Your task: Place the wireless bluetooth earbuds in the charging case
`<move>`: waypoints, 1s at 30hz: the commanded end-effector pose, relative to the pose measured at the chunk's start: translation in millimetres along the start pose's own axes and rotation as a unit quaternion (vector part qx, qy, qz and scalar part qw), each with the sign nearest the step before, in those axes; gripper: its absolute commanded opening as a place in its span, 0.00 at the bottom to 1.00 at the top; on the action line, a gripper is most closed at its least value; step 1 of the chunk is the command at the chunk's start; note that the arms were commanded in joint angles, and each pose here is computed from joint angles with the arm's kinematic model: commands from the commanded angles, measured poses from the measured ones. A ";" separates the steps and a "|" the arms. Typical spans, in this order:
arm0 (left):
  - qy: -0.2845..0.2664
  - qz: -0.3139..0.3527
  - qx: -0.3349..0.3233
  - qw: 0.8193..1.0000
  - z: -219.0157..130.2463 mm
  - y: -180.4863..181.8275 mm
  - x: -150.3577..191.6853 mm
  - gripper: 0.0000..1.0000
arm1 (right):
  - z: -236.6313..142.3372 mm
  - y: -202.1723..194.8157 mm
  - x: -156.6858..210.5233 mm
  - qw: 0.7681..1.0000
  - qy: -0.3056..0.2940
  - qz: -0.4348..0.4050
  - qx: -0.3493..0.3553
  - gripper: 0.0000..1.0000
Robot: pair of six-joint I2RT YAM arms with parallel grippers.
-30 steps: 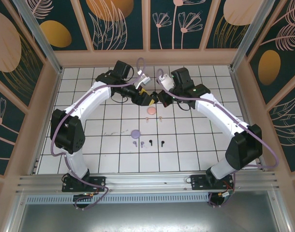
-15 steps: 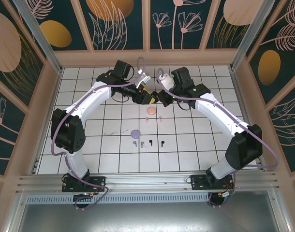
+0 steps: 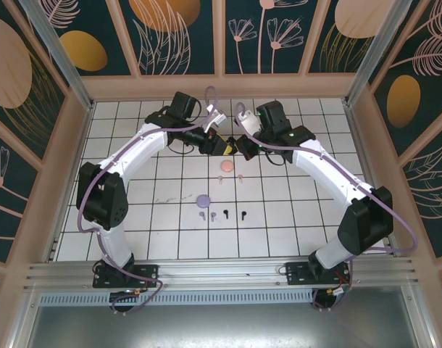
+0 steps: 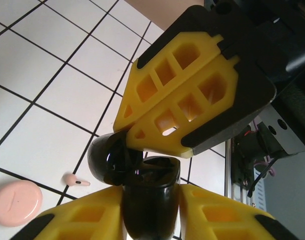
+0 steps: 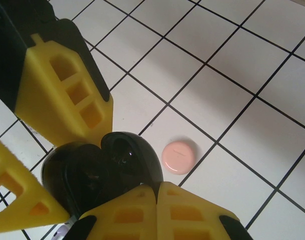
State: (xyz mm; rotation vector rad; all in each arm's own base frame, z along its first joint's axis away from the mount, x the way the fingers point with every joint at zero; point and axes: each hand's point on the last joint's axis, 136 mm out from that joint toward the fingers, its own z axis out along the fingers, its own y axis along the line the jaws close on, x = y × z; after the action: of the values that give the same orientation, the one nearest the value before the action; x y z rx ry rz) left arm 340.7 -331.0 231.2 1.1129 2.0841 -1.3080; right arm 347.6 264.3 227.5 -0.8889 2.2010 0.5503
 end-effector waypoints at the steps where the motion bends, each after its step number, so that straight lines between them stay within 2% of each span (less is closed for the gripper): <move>1: -0.003 -0.001 0.020 1.000 4.1 -1.6 1.8 0.28 | -4.3 5.1 -16.7 1.000 -0.023 -0.004 -0.010 0.00; 4: -0.003 -0.002 0.022 1.000 4.0 -2.6 2.7 0.19 | -5.1 4.7 -18.5 1.000 -0.026 -0.003 -0.008 0.00; 8: -0.005 -0.002 0.025 1.000 4.2 -3.6 4.1 0.00 | -6.9 2.8 -22.5 0.999 -0.034 0.002 -0.002 0.00; 10: -0.010 -0.002 0.022 1.000 4.4 -2.7 4.7 0.00 | -12.2 2.7 -26.8 0.999 -0.045 0.008 0.003 0.10; 12: -0.027 0.005 0.010 1.000 2.6 -1.7 1.3 0.00 | -21.9 2.1 -30.0 0.998 -0.058 0.020 0.002 0.26; 14: -0.050 0.012 -0.010 0.999 -1.9 1.3 -4.0 0.00 | -34.5 1.7 -29.7 0.997 -0.069 0.034 -0.004 0.36; 17: -0.093 0.021 -0.036 0.995 -14.0 4.0 -14.6 0.00 | -52.2 9.2 -16.8 0.995 -0.078 0.056 -0.015 0.46; 21: -0.149 0.031 -0.078 0.985 -33.9 7.0 -28.2 0.00 | -55.9 21.9 24.4 0.992 -0.057 0.108 -0.019 0.49; 24: -0.187 0.038 -0.107 0.976 -45.9 6.0 -34.9 0.00 | -44.4 32.0 61.8 0.987 -0.032 0.160 0.000 0.50; 30: -0.279 0.061 -0.172 0.943 -75.3 6.5 -45.6 0.00 | -9.7 56.7 114.5 0.965 0.019 0.262 0.025 0.50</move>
State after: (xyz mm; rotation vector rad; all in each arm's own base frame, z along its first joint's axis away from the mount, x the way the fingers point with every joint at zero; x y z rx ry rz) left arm 362.3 -291.6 264.2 0.7300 1.8363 -1.0719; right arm 238.6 243.5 167.9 -0.4992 2.4361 0.7236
